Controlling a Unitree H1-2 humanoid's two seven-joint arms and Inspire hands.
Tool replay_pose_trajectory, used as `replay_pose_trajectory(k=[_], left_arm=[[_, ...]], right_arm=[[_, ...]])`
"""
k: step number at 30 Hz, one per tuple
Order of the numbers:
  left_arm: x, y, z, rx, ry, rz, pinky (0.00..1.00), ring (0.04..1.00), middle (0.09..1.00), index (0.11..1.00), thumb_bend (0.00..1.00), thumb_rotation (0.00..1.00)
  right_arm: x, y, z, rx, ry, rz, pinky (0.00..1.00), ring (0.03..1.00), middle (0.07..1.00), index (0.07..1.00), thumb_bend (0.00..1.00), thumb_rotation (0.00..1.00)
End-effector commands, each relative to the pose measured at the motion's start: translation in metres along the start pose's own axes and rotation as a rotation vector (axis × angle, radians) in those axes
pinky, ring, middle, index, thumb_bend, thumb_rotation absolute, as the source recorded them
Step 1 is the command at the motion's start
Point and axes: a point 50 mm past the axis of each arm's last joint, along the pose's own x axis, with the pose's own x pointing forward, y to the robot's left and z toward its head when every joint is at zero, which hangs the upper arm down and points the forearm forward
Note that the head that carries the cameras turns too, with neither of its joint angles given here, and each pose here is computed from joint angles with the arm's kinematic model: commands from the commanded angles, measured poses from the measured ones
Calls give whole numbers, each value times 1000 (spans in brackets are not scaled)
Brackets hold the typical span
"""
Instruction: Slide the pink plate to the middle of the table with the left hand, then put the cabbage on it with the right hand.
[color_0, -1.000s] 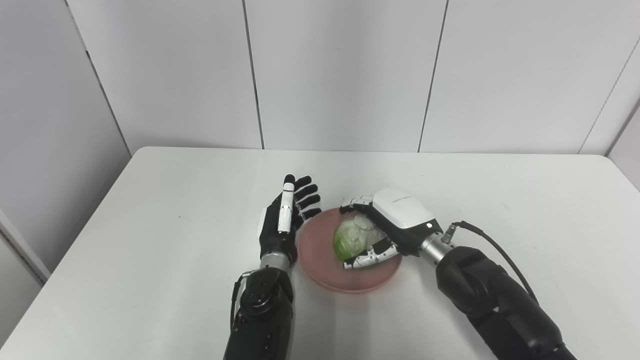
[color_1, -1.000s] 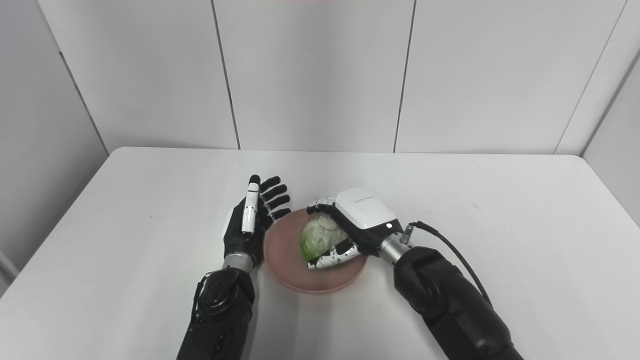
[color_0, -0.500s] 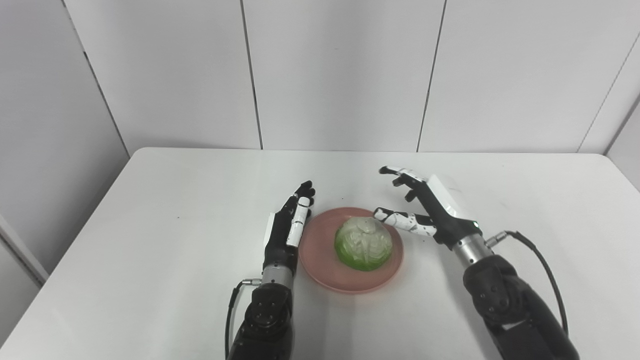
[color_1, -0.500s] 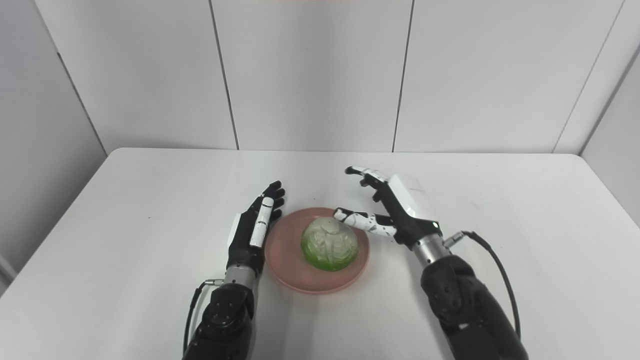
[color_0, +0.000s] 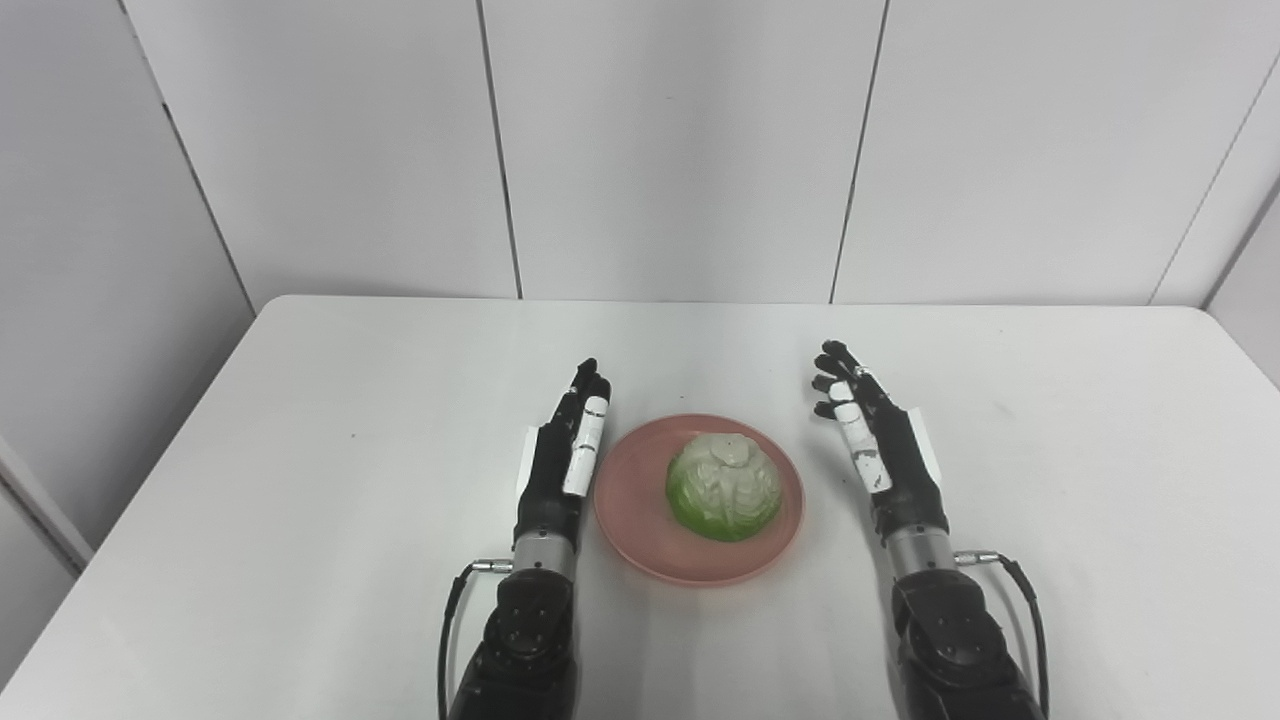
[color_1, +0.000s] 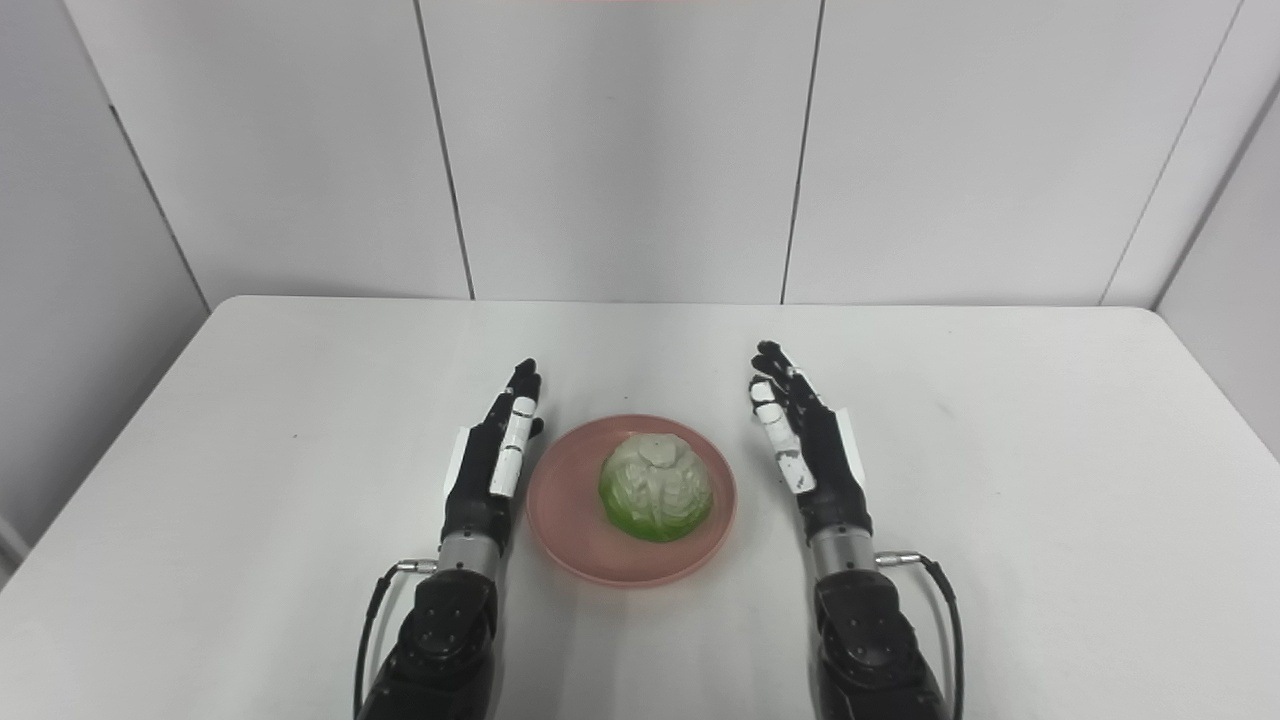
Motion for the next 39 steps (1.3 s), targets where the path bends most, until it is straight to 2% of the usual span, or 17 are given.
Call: replay_pose_trajectory(k=[1, 7, 14, 19, 24, 39], left_arm=[[1, 9, 0, 10, 1, 38, 968, 979, 955, 907, 622, 1000], [1, 7, -2, -11, 13, 39, 952, 968, 948, 898, 626, 1000], [0, 7, 0, -27, 29, 40, 988, 981, 947, 901, 611, 1000], [0, 5, 1, -42, 27, 35, 959, 968, 944, 903, 603, 1000], [-1, 4, 3, -54, 23, 27, 996, 981, 943, 906, 580, 1000], [-4, 7, 5, -62, 31, 13, 991, 962, 917, 896, 560, 1000]], right_arm=[[-3, 12, -2, 26, 36, 0, 793, 829, 863, 868, 753, 1000], [-8, 13, -8, -17, 58, 23, 823, 851, 882, 877, 744, 1000], [-10, 10, -9, -25, 83, 17, 830, 857, 886, 893, 742, 1000], [-10, 9, -9, -11, 103, 17, 834, 864, 891, 912, 746, 1000], [-11, 8, -9, -15, 105, 11, 819, 856, 888, 915, 752, 1000], [-16, 7, -10, 14, 118, -4, 819, 852, 888, 912, 744, 1000]])
